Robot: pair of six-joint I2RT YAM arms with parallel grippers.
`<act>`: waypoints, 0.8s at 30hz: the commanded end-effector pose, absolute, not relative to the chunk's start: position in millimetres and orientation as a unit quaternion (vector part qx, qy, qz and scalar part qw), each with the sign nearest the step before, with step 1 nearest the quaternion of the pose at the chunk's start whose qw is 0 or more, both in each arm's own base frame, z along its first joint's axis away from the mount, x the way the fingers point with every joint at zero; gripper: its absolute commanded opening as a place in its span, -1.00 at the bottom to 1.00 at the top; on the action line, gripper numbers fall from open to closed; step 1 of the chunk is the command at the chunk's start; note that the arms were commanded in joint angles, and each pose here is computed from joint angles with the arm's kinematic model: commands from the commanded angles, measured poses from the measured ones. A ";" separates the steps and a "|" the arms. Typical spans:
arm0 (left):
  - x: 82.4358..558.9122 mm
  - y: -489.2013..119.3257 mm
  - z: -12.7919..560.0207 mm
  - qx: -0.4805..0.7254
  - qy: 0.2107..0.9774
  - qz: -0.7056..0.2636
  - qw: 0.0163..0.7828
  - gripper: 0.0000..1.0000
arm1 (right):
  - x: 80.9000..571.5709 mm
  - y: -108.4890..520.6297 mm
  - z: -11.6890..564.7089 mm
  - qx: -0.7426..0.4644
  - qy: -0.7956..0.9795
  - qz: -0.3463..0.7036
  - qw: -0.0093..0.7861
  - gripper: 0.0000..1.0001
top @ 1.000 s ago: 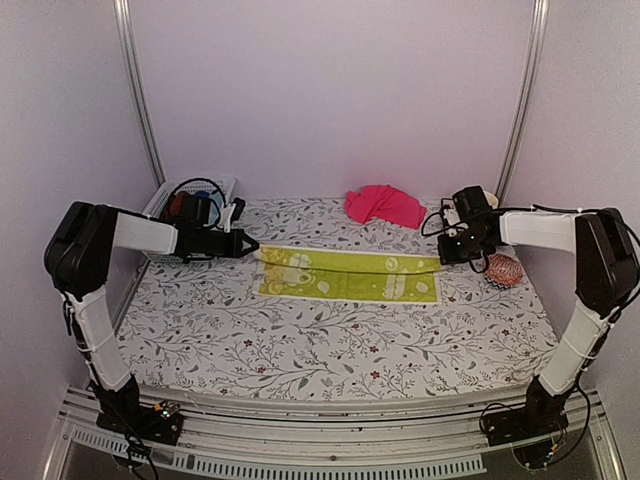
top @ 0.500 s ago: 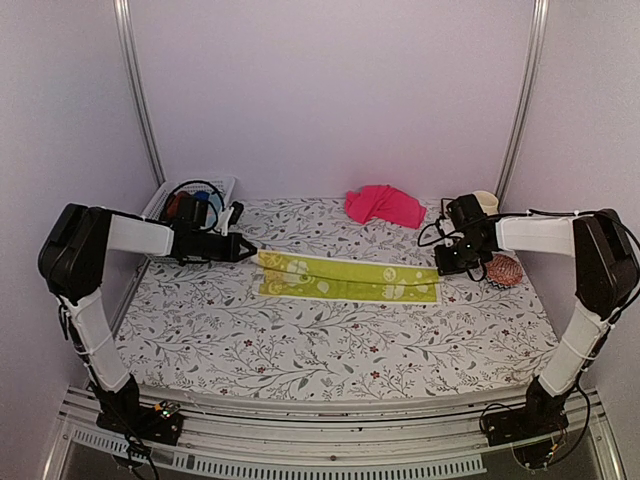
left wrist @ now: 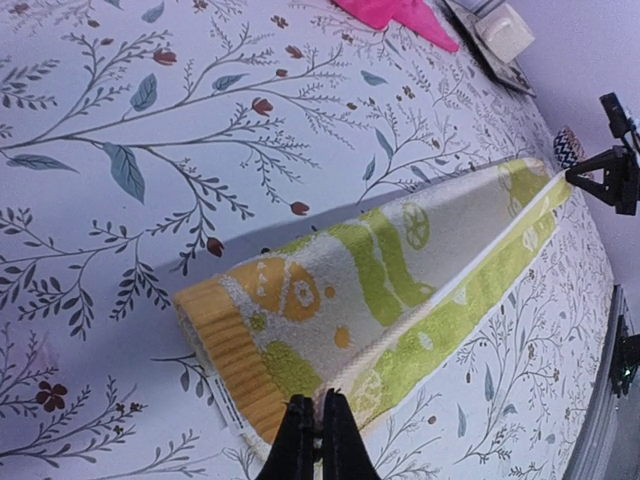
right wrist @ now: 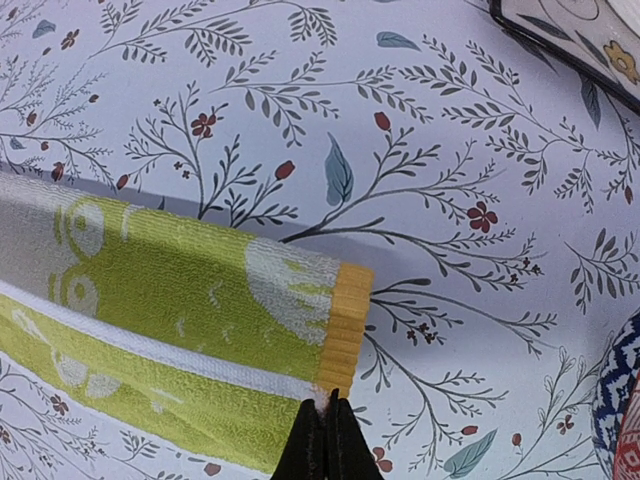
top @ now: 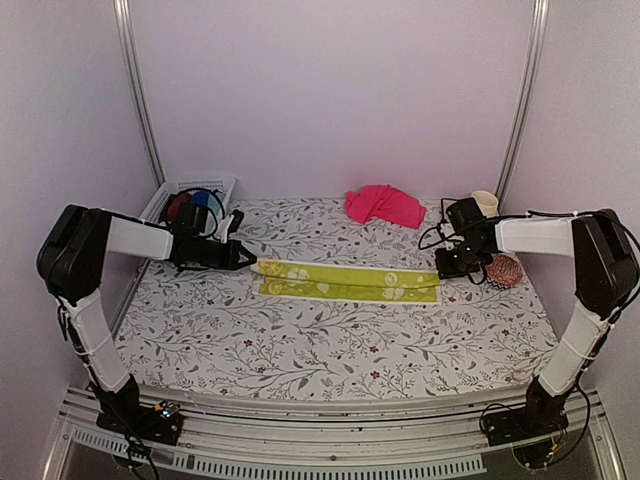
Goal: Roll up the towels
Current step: Fold the towel at the center of the board.
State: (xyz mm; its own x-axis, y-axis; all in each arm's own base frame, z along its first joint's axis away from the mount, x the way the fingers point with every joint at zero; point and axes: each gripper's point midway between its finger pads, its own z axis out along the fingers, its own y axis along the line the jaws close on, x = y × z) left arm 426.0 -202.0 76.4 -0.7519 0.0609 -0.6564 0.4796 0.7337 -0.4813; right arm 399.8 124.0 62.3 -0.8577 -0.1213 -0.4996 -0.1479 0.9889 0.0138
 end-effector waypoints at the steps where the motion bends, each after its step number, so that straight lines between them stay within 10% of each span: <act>1: 421.0 -198.1 84.2 0.157 0.874 -0.333 0.318 -1.00 | 394.2 119.5 51.6 -0.066 0.968 0.013 0.242 -0.96; 24: 392.3 -199.6 81.0 0.159 0.875 -0.355 0.290 -0.31 | 377.2 132.5 52.5 -0.079 0.970 0.031 0.228 -0.64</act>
State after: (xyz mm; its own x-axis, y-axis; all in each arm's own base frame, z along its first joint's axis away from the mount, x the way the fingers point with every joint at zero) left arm 397.5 -201.3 70.9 -0.7882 0.0726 -0.6112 0.4711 0.7103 -0.5231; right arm 378.1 129.6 43.7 -0.8844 -0.1488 -0.4424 -0.1713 0.9852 0.0110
